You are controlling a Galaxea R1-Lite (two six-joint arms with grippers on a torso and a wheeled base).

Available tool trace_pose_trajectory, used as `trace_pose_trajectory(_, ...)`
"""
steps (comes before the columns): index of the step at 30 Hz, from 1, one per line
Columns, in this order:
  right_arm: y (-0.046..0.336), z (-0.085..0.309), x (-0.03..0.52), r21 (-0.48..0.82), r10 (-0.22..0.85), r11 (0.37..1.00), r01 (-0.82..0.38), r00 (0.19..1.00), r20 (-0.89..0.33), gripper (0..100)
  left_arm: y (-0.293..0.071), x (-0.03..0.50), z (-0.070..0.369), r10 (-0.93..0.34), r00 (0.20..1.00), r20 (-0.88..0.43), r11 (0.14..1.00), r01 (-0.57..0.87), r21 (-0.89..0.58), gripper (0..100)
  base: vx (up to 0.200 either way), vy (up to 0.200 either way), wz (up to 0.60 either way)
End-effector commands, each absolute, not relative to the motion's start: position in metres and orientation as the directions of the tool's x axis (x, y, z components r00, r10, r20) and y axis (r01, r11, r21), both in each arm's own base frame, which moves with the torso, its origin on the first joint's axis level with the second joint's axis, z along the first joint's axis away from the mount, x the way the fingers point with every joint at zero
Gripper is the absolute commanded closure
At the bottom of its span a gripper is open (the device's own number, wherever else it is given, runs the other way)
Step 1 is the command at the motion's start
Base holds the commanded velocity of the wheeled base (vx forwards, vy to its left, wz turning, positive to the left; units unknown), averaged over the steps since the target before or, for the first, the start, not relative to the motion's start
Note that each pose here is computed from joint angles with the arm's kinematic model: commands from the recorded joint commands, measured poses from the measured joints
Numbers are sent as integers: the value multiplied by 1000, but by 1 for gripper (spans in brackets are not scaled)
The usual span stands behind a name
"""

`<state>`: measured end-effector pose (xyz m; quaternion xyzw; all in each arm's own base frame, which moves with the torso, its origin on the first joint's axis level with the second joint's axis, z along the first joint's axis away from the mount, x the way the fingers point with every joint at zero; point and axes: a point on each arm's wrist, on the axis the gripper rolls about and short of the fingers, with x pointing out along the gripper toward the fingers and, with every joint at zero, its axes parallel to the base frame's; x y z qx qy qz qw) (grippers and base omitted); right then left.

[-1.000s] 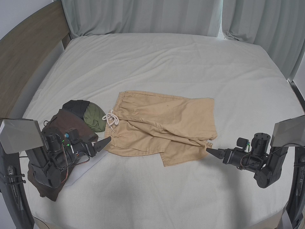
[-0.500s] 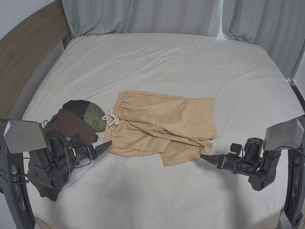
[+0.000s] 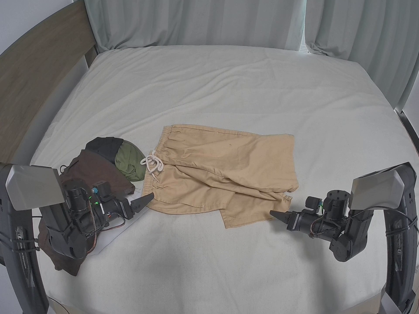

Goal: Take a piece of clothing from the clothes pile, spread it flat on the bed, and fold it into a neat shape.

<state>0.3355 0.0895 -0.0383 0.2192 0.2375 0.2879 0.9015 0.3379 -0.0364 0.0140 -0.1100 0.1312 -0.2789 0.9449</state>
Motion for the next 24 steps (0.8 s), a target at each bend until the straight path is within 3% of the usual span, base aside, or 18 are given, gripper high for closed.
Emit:
trace_pose_trajectory(1,92,-44,338,532,625,737,-416,718,-305,100,-36,338,14,-555,811,-185,820,498,-281,0,0,0,0)
trace_pose_trajectory(24,63,-1,294,531,584,765,-364,739,-335,100,-36,339,14,-557,810,-182,820,500,-280,0,0,0,0)
